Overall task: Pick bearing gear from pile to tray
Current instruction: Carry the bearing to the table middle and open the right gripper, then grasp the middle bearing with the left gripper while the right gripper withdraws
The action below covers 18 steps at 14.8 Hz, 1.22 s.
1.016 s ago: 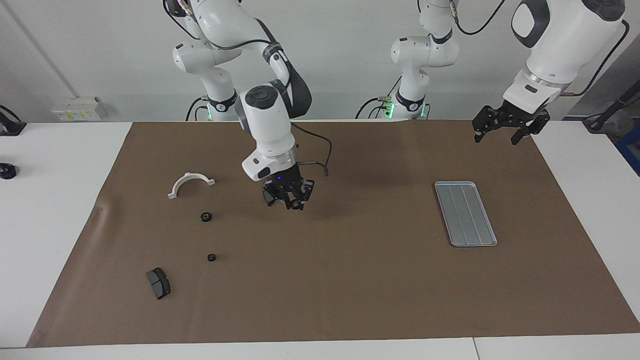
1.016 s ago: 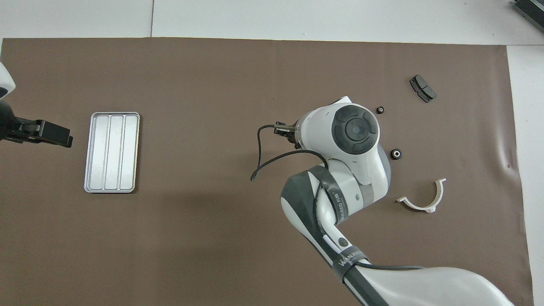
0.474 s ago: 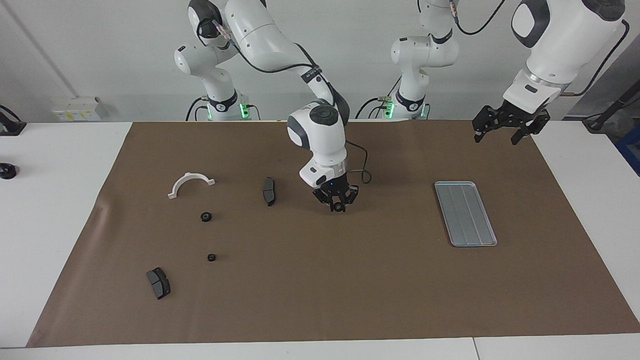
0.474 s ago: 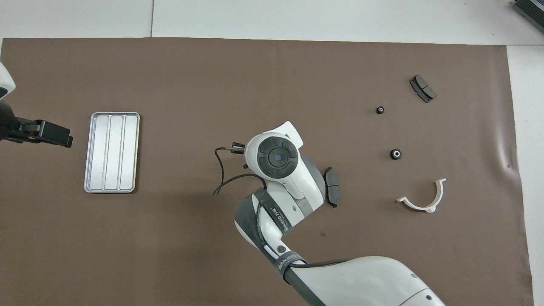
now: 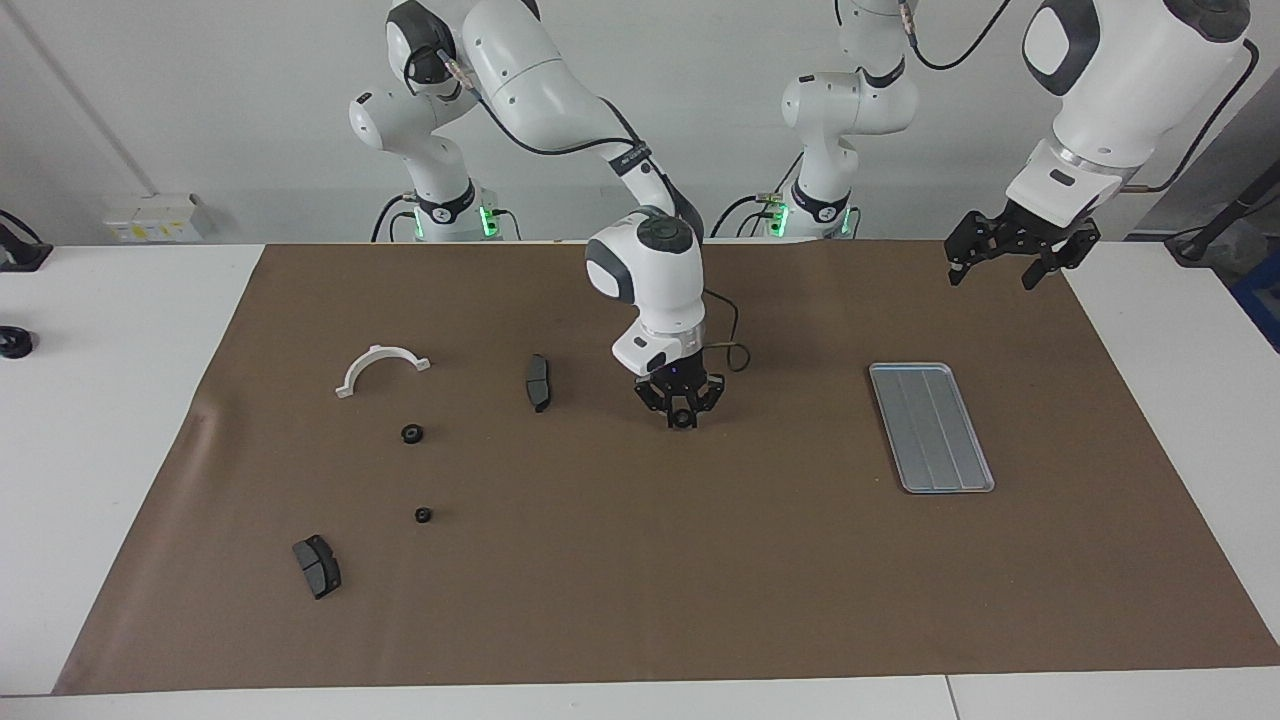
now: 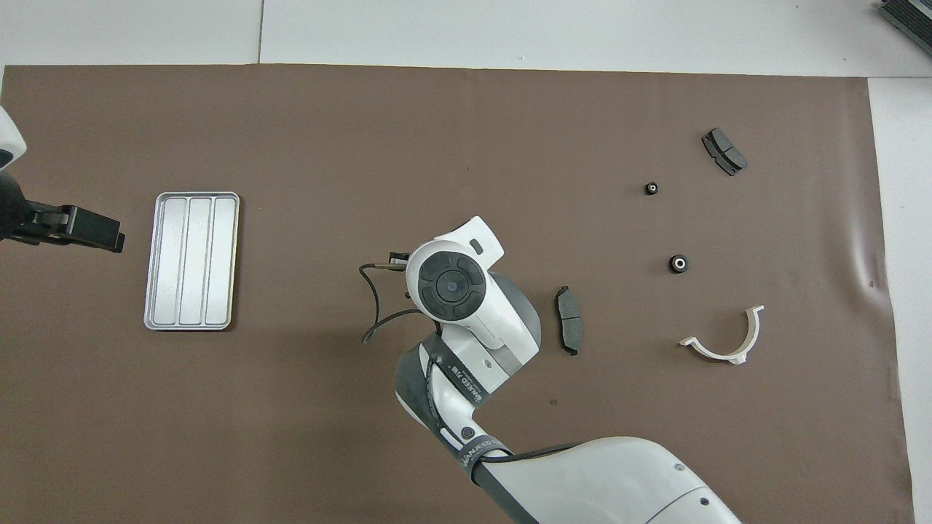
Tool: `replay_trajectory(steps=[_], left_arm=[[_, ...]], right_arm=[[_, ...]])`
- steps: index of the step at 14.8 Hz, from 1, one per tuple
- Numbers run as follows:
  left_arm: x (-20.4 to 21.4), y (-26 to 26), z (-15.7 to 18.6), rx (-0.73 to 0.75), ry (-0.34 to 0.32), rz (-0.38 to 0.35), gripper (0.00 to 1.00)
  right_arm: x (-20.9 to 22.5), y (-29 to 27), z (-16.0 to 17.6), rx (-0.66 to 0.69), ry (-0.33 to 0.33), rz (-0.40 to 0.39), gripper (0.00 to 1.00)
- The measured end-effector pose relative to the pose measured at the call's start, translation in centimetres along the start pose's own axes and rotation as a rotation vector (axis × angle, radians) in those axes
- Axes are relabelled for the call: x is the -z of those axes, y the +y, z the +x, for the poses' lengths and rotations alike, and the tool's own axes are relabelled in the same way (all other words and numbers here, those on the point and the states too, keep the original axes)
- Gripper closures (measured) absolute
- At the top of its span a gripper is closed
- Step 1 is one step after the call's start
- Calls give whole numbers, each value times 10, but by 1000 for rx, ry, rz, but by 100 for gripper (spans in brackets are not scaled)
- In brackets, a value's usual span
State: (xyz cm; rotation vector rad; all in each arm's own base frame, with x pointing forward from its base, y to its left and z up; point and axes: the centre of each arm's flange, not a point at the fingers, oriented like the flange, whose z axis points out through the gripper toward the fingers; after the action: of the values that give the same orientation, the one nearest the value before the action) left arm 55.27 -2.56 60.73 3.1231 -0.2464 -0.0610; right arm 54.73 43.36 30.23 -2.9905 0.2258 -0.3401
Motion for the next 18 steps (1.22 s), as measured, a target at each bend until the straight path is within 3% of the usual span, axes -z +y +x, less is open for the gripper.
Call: replay_trajectory(steps=[3,5,8,11,14,18], left_arm=[[1,1,0,-2,4,0,0],[1,6,2,-11,11,2,0],[-3,27,8,-50,42,5,0],[-34,84,18,-117,74,6,0],[-70,147,22,-107,101,0,0],[-126,225,26,-80,133,-16,0]], right_arm=[[6,9,17,9,44,-14,19],[27,34,52,-26,85,-12,0],[75,98,109,-20,93,-54,0],[115,174,146,69,30,-128,0],[108,252,165,239,-56,-137,0],[75,351,156,429,-185,-86,0]])
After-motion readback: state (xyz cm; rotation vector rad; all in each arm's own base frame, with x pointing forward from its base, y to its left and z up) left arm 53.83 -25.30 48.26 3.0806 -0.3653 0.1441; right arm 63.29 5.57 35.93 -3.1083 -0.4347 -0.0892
